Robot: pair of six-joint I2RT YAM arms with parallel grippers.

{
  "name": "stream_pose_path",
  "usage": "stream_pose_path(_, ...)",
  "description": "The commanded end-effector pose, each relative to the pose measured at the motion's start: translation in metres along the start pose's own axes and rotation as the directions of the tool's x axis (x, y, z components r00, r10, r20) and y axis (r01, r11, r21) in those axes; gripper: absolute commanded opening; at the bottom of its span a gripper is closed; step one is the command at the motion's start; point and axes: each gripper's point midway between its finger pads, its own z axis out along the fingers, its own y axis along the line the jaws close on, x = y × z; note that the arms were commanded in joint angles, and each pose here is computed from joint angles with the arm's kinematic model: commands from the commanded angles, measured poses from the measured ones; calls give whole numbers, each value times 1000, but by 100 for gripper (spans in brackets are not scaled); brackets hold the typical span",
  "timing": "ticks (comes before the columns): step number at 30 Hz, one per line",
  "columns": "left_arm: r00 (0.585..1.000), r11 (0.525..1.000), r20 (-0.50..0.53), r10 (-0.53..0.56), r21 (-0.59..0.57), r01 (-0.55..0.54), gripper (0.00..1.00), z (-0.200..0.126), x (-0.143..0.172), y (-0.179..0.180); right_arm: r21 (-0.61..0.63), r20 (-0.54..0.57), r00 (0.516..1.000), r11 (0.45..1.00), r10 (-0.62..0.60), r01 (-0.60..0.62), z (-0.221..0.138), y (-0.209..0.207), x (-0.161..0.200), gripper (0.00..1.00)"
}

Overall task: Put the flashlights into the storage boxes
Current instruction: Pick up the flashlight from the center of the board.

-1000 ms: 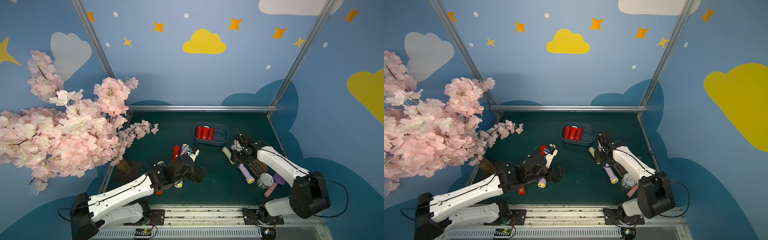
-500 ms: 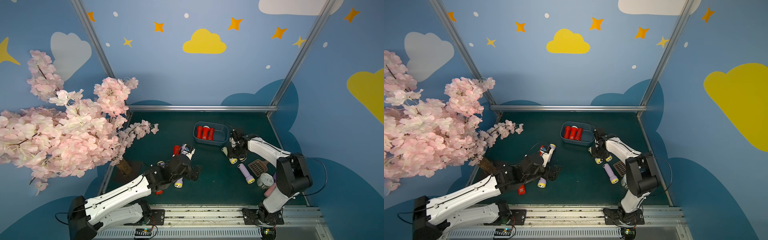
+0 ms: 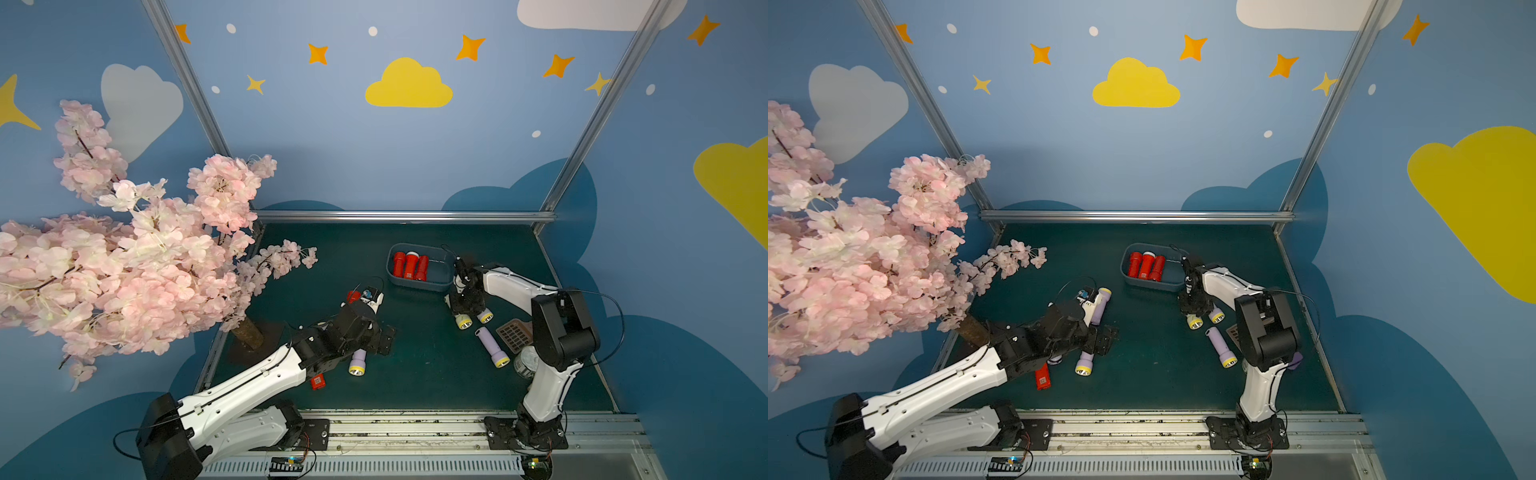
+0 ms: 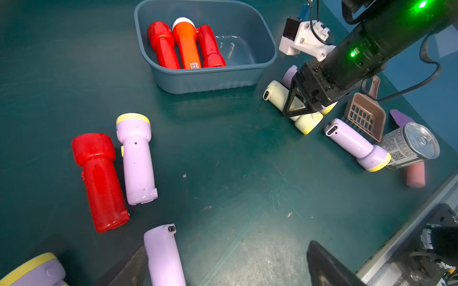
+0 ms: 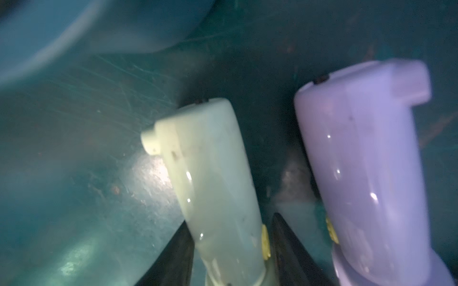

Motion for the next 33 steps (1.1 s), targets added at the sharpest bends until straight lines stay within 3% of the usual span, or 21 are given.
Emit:
stream_pose_path(1,1000,1000,4,3,21,-4,99,3,0,0,-2,-14,1000,1000,1,-1,0,4,-4,49)
stream_pose_path(15,1000,1000,7,-17,14,17,99,0,4,15,23,-57,998,1000,0,1,3,14,-9,38)
stream_pose_path(33,997,999,67,-48,29,46,99,-21,8,21,-18,66,997,999,-44,45,-73,45,-14,37)
